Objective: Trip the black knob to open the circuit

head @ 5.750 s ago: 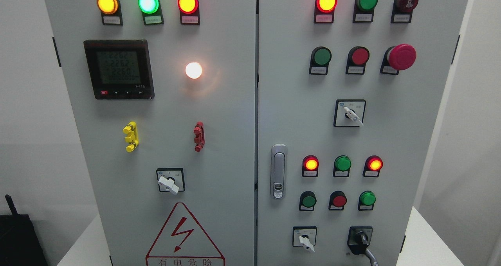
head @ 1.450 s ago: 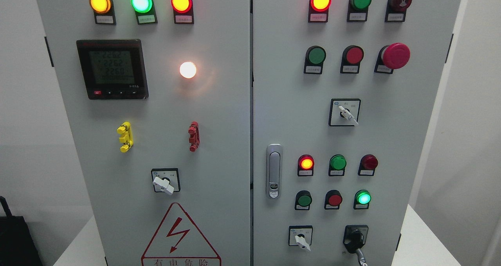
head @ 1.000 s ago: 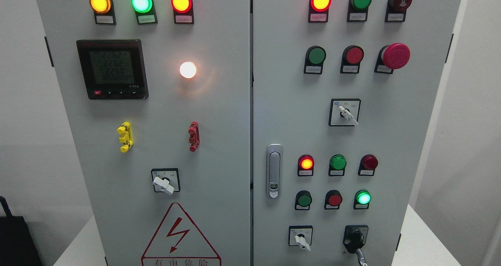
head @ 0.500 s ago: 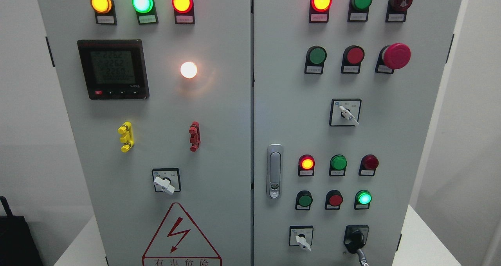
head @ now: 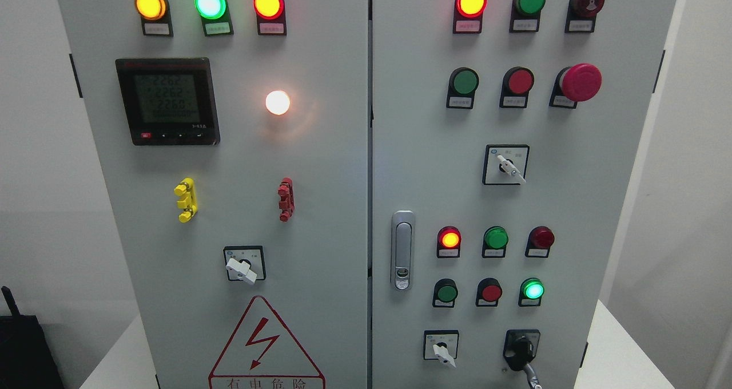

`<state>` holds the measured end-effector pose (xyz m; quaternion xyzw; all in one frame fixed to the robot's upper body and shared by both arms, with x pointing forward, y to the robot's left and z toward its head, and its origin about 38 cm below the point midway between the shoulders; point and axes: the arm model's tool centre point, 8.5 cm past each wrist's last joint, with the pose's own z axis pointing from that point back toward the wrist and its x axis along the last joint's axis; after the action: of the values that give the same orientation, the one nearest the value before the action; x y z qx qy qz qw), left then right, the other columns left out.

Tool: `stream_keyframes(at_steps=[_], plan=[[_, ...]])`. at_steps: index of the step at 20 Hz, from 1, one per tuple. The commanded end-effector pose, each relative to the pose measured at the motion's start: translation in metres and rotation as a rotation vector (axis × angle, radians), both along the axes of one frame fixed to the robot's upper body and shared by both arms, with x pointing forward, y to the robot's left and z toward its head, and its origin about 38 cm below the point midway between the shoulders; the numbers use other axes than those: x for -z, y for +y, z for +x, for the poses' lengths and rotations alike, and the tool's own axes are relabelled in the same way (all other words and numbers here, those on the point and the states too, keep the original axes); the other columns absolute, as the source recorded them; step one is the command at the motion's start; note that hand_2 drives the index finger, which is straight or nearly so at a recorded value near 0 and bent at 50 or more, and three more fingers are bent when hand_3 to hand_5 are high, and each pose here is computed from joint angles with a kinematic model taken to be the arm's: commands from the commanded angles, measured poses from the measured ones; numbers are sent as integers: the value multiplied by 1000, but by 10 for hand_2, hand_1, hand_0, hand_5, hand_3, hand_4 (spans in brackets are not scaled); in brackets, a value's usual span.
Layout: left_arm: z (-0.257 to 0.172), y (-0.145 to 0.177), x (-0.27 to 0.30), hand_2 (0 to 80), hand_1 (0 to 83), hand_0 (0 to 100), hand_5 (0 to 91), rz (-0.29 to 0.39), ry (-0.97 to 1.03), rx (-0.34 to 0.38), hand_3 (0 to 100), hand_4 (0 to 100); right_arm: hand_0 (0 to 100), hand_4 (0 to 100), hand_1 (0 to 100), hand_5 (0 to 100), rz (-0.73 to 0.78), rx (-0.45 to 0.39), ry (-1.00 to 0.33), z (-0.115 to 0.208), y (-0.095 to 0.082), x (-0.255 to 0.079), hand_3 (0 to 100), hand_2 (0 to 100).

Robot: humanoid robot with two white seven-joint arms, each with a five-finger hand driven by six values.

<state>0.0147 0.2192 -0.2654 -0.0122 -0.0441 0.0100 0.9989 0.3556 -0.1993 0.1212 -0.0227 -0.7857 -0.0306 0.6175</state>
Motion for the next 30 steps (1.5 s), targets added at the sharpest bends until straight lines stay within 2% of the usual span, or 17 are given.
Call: stream_keyframes(at_steps=[1, 14, 20, 25, 30], plan=[[0, 0, 0, 0, 389, 120, 0, 0, 0, -3, 0, 0, 902, 1000, 898, 924, 3, -22, -68, 3, 1, -16, 1000, 49], [0, 0, 0, 0, 389, 120, 0, 0, 2, -3, 0, 0, 923, 1000, 906, 921, 10, 10, -55, 2, -14, -12, 1000, 66], [0, 0, 0, 0, 389, 120, 0, 0, 2, -3, 0, 0, 978, 995, 923, 907, 22, 26, -45, -3, -23, -8, 1000, 70], [0, 0, 0, 0, 389, 120, 0, 0, 2, -3, 0, 0, 929, 966, 905, 892, 22, 36, -39, -7, -27, -5, 1000, 66], [0, 0, 0, 0, 389, 120, 0, 0, 2, -3, 0, 0, 923, 954, 907, 881, 29, 36, -39, -12, -28, -4, 1000, 65]])
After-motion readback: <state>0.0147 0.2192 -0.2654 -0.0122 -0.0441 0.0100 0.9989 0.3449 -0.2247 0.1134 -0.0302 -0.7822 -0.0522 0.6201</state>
